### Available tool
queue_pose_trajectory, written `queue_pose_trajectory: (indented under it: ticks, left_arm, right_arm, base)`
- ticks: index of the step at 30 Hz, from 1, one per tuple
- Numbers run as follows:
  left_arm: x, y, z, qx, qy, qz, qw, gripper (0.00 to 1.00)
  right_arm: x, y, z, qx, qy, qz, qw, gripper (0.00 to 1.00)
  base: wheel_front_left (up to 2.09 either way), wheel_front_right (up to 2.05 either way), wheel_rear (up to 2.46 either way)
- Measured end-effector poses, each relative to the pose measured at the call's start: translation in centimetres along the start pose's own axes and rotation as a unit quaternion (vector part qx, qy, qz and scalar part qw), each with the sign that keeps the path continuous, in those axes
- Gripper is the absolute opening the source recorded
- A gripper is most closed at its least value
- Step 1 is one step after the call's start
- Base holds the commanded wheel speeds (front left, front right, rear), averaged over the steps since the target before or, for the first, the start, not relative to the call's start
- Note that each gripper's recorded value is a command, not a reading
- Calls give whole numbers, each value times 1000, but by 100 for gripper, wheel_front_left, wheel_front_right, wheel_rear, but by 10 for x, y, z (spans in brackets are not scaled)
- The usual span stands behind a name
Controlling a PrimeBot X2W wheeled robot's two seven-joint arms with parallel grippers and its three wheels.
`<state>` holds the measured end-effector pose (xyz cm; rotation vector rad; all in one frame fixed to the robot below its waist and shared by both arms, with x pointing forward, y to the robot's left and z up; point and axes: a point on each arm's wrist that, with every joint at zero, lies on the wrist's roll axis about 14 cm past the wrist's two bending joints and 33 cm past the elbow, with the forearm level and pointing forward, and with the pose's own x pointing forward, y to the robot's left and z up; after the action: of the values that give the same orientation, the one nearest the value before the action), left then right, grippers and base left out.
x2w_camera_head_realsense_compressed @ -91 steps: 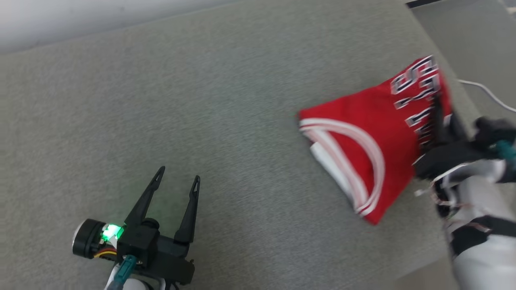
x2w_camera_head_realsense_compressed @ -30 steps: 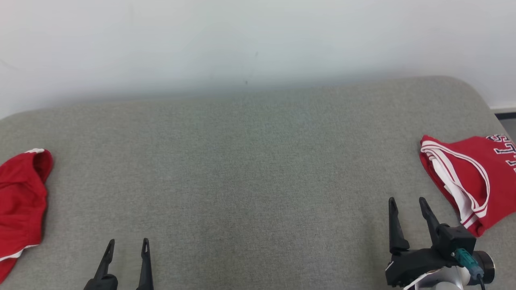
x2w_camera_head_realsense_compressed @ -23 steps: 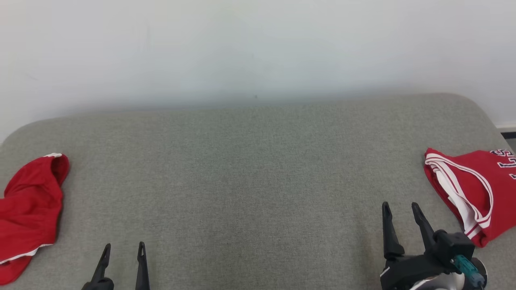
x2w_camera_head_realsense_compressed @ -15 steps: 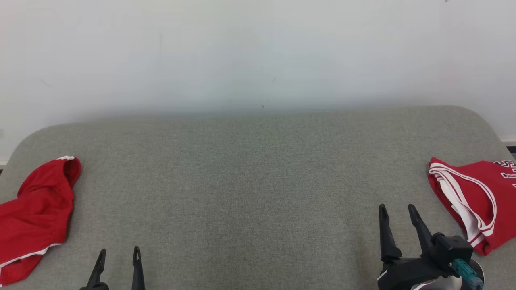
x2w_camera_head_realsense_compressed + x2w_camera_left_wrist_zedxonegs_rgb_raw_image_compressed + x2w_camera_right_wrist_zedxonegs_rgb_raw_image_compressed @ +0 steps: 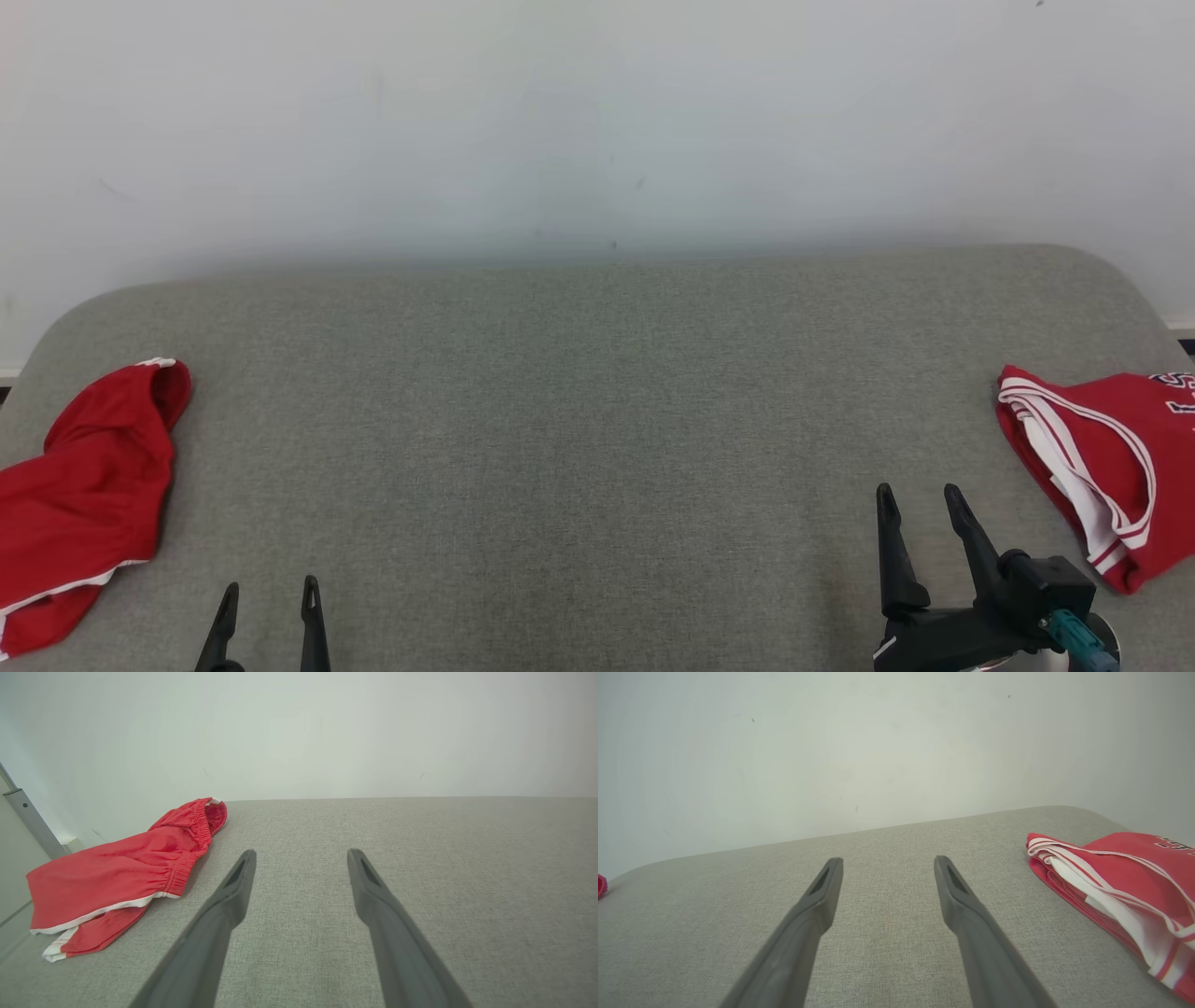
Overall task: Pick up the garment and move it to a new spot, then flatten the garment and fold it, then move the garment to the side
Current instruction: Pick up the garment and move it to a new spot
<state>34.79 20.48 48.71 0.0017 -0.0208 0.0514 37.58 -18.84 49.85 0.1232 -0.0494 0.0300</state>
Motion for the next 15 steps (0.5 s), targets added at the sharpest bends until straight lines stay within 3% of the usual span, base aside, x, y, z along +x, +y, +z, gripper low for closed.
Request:
queue_pose_trajectory:
  ticks: [5, 15]
  left_arm:
    - [-2, 4, -3, -1, 4, 6, 1000, 100]
    - [-19, 36, -8, -1, 13, 58, 998, 100]
  right_arm:
    - [3, 7, -3, 0, 4, 11, 1000, 100]
    - [16, 54, -18, 12, 26, 78, 997, 100]
  base:
    - [0, 0, 0]
    - [0, 0, 0]
